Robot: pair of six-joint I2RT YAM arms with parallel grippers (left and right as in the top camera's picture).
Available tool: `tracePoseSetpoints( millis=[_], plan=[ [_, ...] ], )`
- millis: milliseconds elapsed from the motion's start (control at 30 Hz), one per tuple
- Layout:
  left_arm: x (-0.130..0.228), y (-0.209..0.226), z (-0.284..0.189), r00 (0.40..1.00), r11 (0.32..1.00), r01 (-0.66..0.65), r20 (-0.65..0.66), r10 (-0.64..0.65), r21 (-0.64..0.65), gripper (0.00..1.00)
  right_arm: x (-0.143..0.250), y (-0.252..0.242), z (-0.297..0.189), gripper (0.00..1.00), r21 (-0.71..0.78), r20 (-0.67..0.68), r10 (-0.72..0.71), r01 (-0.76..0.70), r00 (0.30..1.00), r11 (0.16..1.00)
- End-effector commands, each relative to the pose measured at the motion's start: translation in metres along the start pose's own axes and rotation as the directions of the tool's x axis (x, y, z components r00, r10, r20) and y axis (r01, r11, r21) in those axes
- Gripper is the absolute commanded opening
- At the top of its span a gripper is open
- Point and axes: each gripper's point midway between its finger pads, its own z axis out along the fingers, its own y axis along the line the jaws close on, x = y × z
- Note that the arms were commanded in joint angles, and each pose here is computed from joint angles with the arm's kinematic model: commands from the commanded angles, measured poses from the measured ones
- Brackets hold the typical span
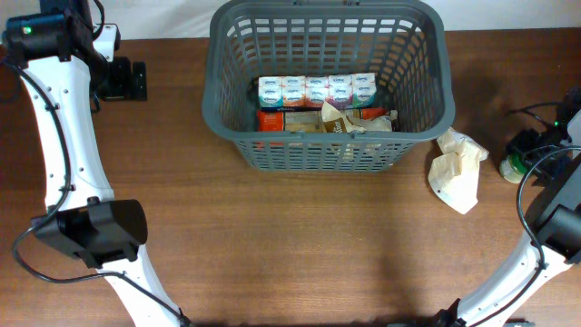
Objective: Pack container
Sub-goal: 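Reach the right gripper down to the green-capped spice jar, then grasp the green-capped jar and lift it over the basket with the right gripper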
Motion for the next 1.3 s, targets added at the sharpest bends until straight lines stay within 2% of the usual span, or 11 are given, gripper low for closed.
tracePoseSetpoints(
  millis=[0, 167, 400, 467, 600, 700, 767, 833, 967, 1100, 1267],
  plan=[
    [0.001, 0.003, 0.003, 1.0, 1.0, 0.017, -0.009, -0.017, -0.005, 0.99, 0.004, 0.003, 0.002, 0.7, 0.001, -0.011, 0.001, -0.001, 1.0, 1.0],
    [0.001, 0.003, 0.003, 1.0, 1.0, 0.017, -0.009, -0.017, -0.005, 0.99, 0.006, 0.002, 0.002, 0.55, 0.003, -0.017, 0.001, -0.001, 1.0, 1.0],
    [0.001, 0.003, 0.003, 1.0, 1.0, 0.017, -0.009, -0.017, -0.005, 0.99, 0.001, 0.01, -0.024, 0.5, -0.047, 0.017, 0.001, 0.0, 1.0, 0.999],
    [0.001, 0.003, 0.003, 1.0, 1.0, 0.017, -0.009, -0.017, -0.005, 0.99, -0.007, 0.022, -0.053, 0.46, -0.116, 0.067, 0.001, 0.007, 0.998, 0.993],
    [0.001, 0.003, 0.003, 1.0, 1.0, 0.017, -0.009, -0.017, -0.005, 0.99, -0.019, 0.058, -0.153, 0.04, -0.338, 0.218, -0.004, 0.079, 0.976, 0.938],
    [0.001, 0.003, 0.003, 1.0, 1.0, 0.017, -0.009, -0.017, -0.005, 0.99, -0.002, 0.084, -0.25, 0.04, -0.437, 0.378, -0.031, 0.207, 0.925, 0.875],
    [0.001, 0.003, 0.003, 1.0, 1.0, 0.017, -0.009, -0.017, -0.005, 0.99, 0.026, 0.106, -0.316, 0.04, -0.46, 0.516, -0.096, 0.37, 0.851, 0.807],
    [0.001, 0.003, 0.003, 1.0, 1.0, 0.017, -0.009, -0.017, -0.005, 0.99, 0.065, 0.131, -0.371, 0.04, -0.417, 0.654, -0.179, 0.548, 0.735, 0.725],
    [0.001, 0.003, 0.003, 1.0, 1.0, 0.017, -0.009, -0.017, -0.005, 0.99, 0.176, 0.197, -0.433, 0.04, -0.283, 0.817, -0.352, 0.849, 0.457, 0.446],
    [0.001, 0.003, 0.003, 1.0, 1.0, 0.017, -0.009, -0.017, -0.005, 0.99, 0.249, 0.266, -0.393, 0.04, -0.276, 0.759, -0.527, 0.921, 0.383, 0.274],
    [0.001, 0.003, 0.003, 1.0, 1.0, 0.017, -0.009, -0.017, -0.005, 0.99, 0.245, 0.313, -0.314, 0.04, -0.096, 0.653, -0.675, 0.921, 0.344, 0.377]
  ],
)
